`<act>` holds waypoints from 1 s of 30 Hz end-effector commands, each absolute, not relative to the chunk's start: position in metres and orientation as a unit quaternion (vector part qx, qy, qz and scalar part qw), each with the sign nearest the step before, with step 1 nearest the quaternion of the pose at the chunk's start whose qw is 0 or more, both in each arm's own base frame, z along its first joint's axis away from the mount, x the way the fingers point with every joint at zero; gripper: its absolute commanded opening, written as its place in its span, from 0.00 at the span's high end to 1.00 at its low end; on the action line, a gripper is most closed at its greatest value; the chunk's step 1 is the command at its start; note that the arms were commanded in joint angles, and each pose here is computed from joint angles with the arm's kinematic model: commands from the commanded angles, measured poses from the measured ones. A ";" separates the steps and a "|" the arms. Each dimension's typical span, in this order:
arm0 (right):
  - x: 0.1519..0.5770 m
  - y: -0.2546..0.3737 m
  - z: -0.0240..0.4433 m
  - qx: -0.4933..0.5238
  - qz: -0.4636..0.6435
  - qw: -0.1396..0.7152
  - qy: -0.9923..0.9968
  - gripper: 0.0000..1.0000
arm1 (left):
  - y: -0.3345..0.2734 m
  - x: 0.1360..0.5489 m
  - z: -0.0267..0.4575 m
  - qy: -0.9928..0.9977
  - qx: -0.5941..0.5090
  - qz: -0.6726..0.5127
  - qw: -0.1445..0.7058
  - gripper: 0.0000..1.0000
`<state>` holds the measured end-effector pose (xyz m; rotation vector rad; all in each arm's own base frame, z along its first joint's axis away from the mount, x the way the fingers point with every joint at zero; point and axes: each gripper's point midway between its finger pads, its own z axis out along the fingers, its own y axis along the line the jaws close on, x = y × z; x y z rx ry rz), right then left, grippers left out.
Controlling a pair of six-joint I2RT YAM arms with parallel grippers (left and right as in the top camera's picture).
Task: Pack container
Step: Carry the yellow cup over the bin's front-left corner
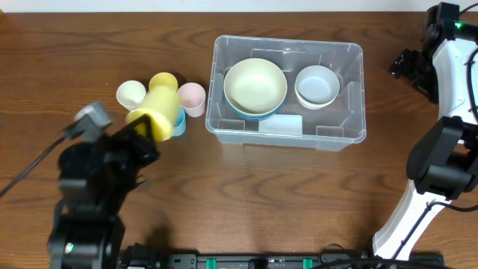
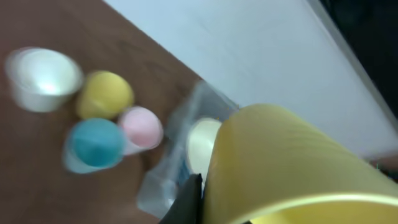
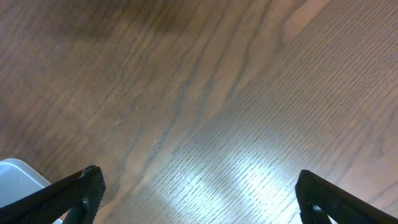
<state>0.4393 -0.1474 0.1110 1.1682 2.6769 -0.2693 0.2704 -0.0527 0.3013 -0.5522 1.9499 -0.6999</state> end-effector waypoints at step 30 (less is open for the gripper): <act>0.438 -0.154 0.106 0.406 -0.099 0.099 0.903 0.01 | -0.157 0.365 0.246 0.894 0.014 -0.124 0.431 0.94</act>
